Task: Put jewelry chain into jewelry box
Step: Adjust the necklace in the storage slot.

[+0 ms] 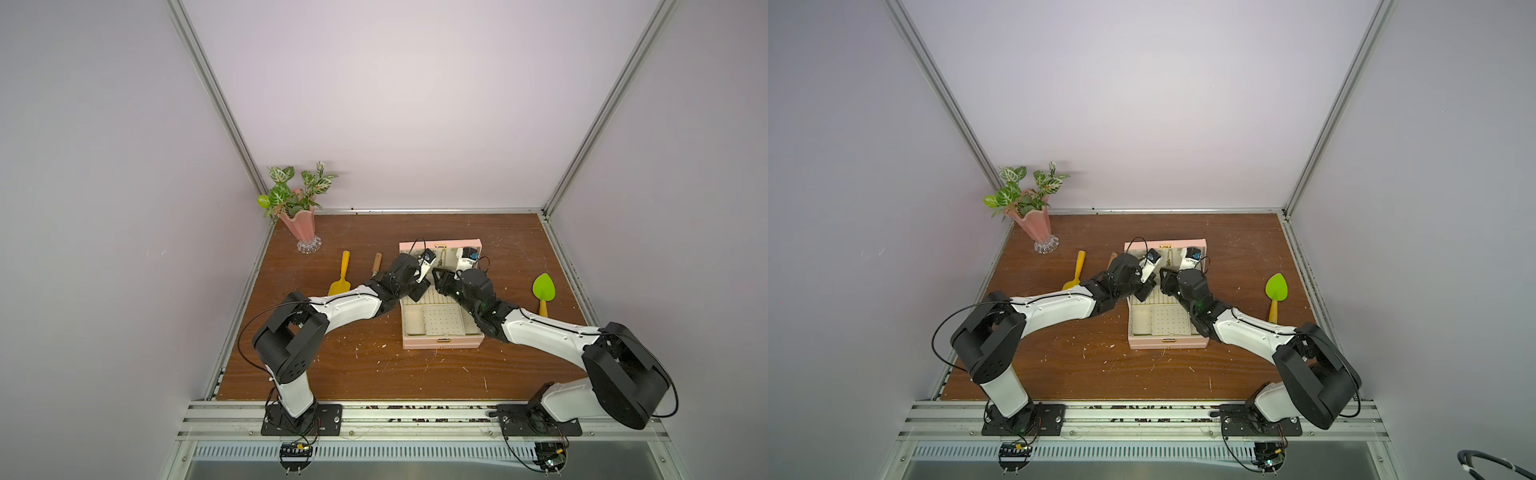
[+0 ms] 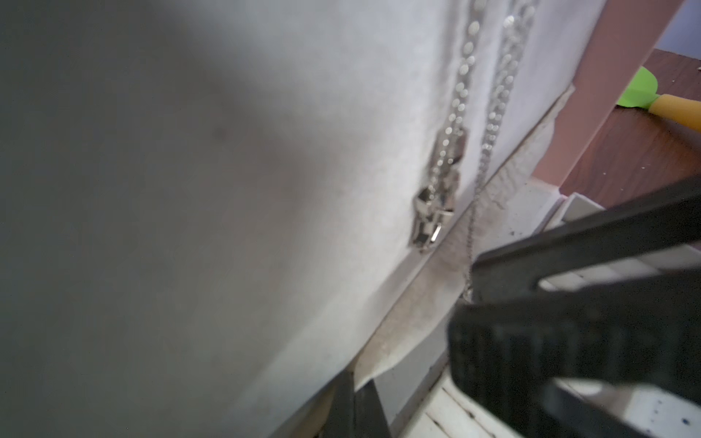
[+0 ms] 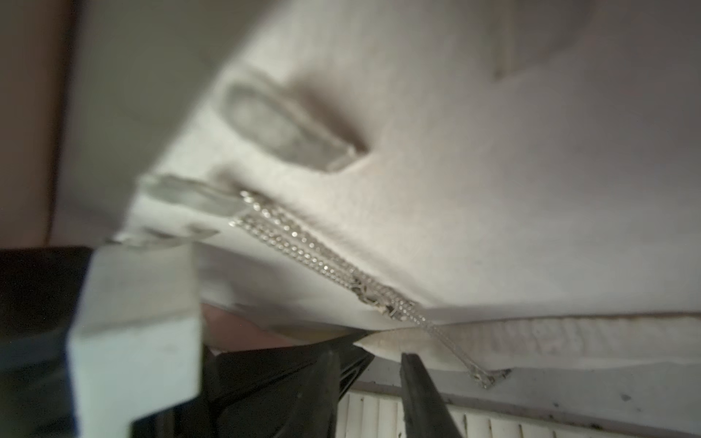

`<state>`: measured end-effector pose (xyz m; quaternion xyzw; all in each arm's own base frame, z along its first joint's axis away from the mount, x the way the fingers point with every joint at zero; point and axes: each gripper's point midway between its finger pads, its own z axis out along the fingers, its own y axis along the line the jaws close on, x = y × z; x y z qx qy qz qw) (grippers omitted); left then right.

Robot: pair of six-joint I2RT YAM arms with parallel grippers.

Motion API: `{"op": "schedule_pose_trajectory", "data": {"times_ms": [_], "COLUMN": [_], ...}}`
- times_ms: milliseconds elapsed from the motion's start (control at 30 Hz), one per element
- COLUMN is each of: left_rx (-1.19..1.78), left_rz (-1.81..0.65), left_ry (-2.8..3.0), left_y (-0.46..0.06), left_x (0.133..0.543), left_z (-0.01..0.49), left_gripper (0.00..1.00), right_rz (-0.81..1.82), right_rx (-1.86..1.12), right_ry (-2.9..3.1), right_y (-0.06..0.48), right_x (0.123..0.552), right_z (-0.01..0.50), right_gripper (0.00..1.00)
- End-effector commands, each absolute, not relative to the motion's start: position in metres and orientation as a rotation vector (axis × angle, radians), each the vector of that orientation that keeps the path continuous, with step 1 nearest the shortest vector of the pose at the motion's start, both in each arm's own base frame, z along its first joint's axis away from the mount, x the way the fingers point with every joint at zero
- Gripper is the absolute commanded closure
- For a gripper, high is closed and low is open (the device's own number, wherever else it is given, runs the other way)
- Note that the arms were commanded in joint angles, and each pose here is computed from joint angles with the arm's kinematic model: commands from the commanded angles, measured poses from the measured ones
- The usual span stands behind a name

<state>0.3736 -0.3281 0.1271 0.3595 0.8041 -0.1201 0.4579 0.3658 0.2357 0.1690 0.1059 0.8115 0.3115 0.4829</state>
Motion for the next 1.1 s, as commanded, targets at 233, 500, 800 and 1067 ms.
{"op": "schedule_pose_trajectory", "data": {"times_ms": [233,500,800,1067], "left_rx": [0.881,0.884,0.894,0.89], "left_rz": [-0.382,-0.387,-0.391,-0.391], "left_ry": [1.947,1.941,1.939,1.938], "left_y": [-0.34,-0.339,-0.339,-0.338], "left_x": [0.374,0.372,0.37,0.37], "left_z": [0.14,0.141,0.14,0.14], "left_gripper": [0.99,0.99,0.99,0.99], "right_rz": [0.755,0.726,0.734,0.72], "right_rx": [0.331,0.338,0.338,0.346], "right_ry": [1.852,1.825,1.806,1.798], "right_y": [0.231,0.229,0.232,0.229], "right_x": [0.382,0.391,0.403,0.404], "right_z": [0.192,0.195,0.204,0.213], "right_gripper": [0.66,0.68,0.76,0.91]}}
